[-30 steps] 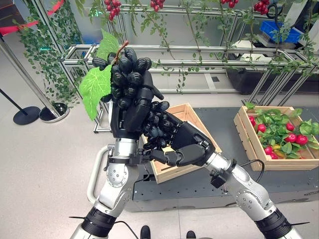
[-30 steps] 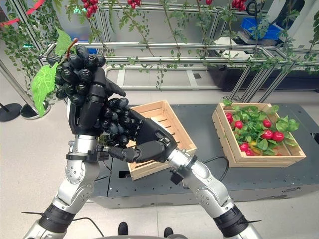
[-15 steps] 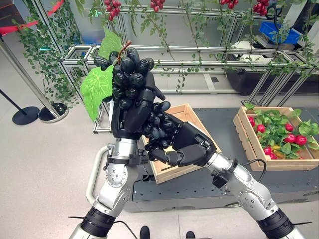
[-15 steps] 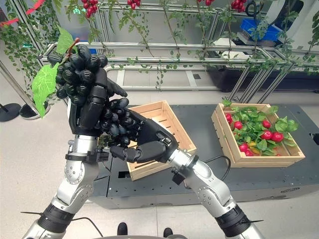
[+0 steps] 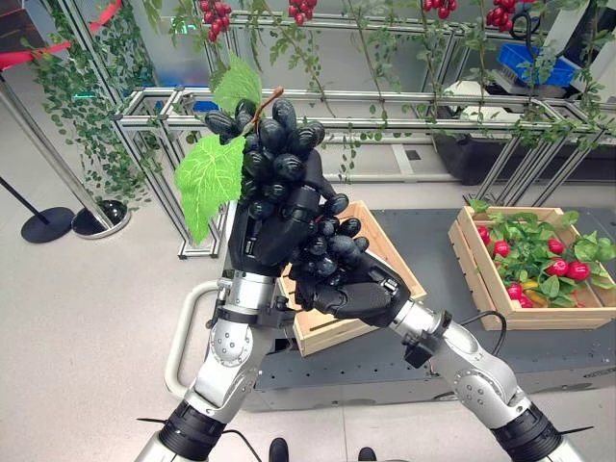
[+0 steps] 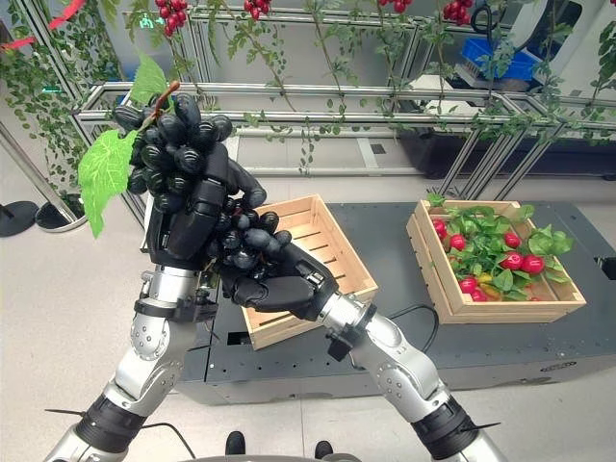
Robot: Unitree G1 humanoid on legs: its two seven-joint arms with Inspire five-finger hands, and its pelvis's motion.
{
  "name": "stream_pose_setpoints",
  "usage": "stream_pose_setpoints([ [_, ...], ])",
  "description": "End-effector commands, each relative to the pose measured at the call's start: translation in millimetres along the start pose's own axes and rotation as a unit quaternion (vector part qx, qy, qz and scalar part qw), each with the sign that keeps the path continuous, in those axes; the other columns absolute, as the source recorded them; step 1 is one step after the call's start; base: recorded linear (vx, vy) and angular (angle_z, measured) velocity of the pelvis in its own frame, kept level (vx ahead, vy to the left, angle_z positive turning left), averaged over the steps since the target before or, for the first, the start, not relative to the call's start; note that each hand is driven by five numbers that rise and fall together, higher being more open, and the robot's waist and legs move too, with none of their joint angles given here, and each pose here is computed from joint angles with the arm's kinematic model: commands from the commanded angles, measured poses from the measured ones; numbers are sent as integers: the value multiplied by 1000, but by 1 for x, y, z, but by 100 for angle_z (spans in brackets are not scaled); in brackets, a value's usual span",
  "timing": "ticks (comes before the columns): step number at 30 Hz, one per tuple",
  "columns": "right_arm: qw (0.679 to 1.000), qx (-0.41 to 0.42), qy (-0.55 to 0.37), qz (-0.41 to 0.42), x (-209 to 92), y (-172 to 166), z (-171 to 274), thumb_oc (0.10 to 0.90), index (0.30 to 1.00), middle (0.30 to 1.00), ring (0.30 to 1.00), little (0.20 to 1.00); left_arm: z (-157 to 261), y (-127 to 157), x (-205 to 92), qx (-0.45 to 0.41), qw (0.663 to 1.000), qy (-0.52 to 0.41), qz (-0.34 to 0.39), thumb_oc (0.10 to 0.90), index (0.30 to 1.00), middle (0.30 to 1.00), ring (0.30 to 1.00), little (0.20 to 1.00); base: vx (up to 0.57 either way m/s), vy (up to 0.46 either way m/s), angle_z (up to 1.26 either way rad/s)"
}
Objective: Pick up the fruits from the basket on one side to the basket on the other side
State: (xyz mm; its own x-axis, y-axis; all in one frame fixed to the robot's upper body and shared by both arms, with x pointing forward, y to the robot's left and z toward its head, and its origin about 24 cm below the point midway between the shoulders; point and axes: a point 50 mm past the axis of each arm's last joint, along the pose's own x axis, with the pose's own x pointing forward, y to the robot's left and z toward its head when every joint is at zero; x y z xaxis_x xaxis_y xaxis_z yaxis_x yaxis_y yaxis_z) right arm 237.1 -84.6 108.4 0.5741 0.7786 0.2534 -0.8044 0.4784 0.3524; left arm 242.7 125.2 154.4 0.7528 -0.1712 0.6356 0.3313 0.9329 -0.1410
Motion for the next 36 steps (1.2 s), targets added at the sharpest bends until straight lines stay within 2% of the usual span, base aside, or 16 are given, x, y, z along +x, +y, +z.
stream_pose_setpoints([
  [1,986,10,-159,46,14,23,43,400,300,300,300,300,21,-4,21,-1,996,-87,-26,400,300,300,300,300,0,0,0],
  [8,985,0,-174,-23,2,10,41,400,300,300,300,300,20,6,14,33,996,-81,-4,400,300,300,300,300,7,-26,-7],
  [10,982,-16,-177,-60,-7,2,41,400,300,300,300,300,22,15,11,52,995,-84,11,546,519,519,519,519,7,-52,-12],
  [12,979,-32,-180,-87,-15,-4,41,400,300,300,300,300,25,21,9,69,993,-90,22,653,679,679,679,679,-3,-55,-7],
  [13,978,-36,-181,-94,-18,-6,42,400,300,300,300,300,26,23,9,75,993,-92,26,773,860,860,860,860,-17,-58,-4],
  [14,975,-45,-186,-110,-23,-10,44,400,300,300,300,300,28,27,8,88,991,-96,35,800,900,900,900,900,-21,-60,-4],
  [19,964,-92,-202,-149,-39,-18,53,400,300,300,300,300,34,38,6,123,984,-114,58,800,900,900,900,900,-42,-65,-13],
  [26,943,-104,-262,-179,-50,-25,70,400,300,300,300,300,34,52,5,156,977,-115,87,800,900,900,900,900,-20,-38,-6],
  [36,928,-132,-306,-168,-57,-23,85,400,300,300,300,300,37,68,1,197,963,-118,144,800,900,900,900,900,9,-4,-4],
])
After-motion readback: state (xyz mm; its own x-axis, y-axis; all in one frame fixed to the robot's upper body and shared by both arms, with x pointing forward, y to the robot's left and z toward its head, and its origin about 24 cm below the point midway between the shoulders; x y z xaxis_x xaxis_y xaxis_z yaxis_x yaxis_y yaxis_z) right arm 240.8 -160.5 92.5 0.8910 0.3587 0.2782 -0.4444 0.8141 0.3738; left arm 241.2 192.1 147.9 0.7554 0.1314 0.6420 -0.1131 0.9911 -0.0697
